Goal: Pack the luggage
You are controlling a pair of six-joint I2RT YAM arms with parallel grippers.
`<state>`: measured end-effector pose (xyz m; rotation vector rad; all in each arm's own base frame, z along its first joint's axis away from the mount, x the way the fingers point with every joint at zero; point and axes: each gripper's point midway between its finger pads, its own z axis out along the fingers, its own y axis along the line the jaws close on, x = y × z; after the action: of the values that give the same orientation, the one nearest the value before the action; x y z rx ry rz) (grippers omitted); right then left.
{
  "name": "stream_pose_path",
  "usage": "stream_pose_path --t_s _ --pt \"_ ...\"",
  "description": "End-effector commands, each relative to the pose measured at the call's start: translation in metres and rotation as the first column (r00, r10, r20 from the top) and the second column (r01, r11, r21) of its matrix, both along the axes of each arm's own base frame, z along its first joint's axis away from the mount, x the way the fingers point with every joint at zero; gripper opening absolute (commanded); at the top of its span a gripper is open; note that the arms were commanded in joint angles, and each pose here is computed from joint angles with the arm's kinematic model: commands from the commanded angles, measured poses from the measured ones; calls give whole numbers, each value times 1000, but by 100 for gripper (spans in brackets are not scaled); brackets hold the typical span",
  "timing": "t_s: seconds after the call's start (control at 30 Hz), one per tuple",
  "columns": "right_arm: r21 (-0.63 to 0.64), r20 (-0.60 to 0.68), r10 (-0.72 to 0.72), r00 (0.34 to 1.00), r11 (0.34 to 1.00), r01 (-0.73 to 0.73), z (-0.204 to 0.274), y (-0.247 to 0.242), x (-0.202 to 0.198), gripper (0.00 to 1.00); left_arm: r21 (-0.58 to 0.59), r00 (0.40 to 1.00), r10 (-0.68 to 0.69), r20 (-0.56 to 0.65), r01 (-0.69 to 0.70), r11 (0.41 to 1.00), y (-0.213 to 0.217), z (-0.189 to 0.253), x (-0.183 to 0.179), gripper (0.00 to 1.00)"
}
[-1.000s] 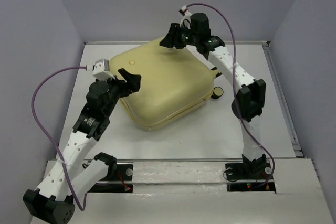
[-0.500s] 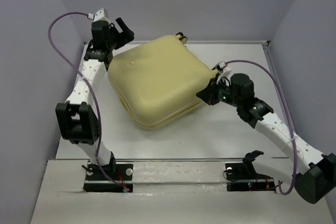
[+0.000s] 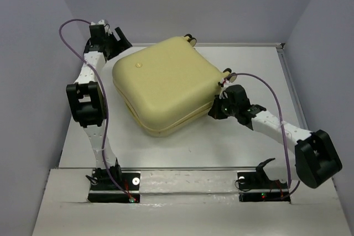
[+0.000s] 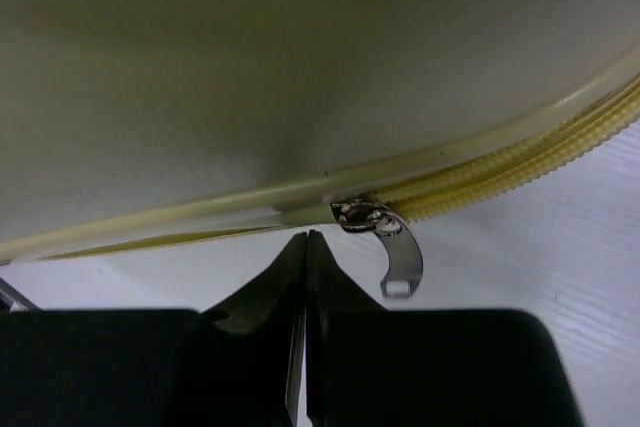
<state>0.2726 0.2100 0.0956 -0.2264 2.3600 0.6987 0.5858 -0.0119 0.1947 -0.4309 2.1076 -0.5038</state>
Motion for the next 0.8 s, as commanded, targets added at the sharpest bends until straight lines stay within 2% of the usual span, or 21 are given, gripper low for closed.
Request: stream_pose_path --t_s 0.0,0.07,0.13,0.23,0.27,0.33,0.4,0.47,0.5,0.53,0.57,0.6,0.63,0.67,0.7,0.73,0.77 --pt "85 221 -44 974 996 25 56 22 77 7 -62 984 -147 -98 141 988 -46 -40 -35 97" --pt "102 283 -35 958 995 7 76 30 97 7 -62 987 -134 -83 129 990 -45 -37 -45 97" --pt "95 308 -35 951 995 6 79 31 113 7 -53 986 -112 -120 107 993 -40 -54 -63 98" --pt "118 394 27 919 990 -79 110 51 132 7 -41 988 -98 -122 94 995 -39 -55 -88 98" --pt "118 382 56 923 987 -109 103 56 139 7 -42 989 -97 -112 92 995 -39 -52 -92 98" --pt "130 417 86 905 980 -153 123 69 152 7 -48 989 -93 -113 88 995 -40 -52 -112 98" --pt "129 386 106 916 977 -168 115 73 163 7 -39 993 -78 -90 74 996 -39 -45 -125 98" --pt "127 386 96 917 980 -156 126 72 174 14 -9 997 -34 -65 34 999 -29 -34 -129 99" --pt "114 364 99 926 982 -149 121 70 172 20 13 1000 14 -15 -14 1000 -17 -11 -128 99" --pt "108 365 98 926 983 -147 124 68 171 30 16 999 44 16 -44 999 -9 4 -127 99" --pt "90 338 92 937 987 -130 116 63 165 34 14 996 74 56 -74 997 -2 23 -126 99" --pt "84 348 75 934 990 -111 126 53 160 43 -4 983 106 152 -107 994 6 67 -127 99" --pt "78 347 72 935 991 -105 126 49 155 51 -10 971 117 210 -117 993 9 93 -127 99" --pt "61 320 77 944 993 -101 119 44 145 66 -12 954 131 268 -133 991 11 118 -129 99" --pt "50 318 80 945 994 -101 119 40 140 72 -16 937 134 322 -136 991 11 144 -132 99" --pt "42 309 77 948 995 -94 118 36 134 77 -24 899 135 416 -138 990 10 190 -143 99" --pt "45 322 73 944 995 -92 127 31 125 81 -33 880 138 455 -139 990 9 210 -151 99"
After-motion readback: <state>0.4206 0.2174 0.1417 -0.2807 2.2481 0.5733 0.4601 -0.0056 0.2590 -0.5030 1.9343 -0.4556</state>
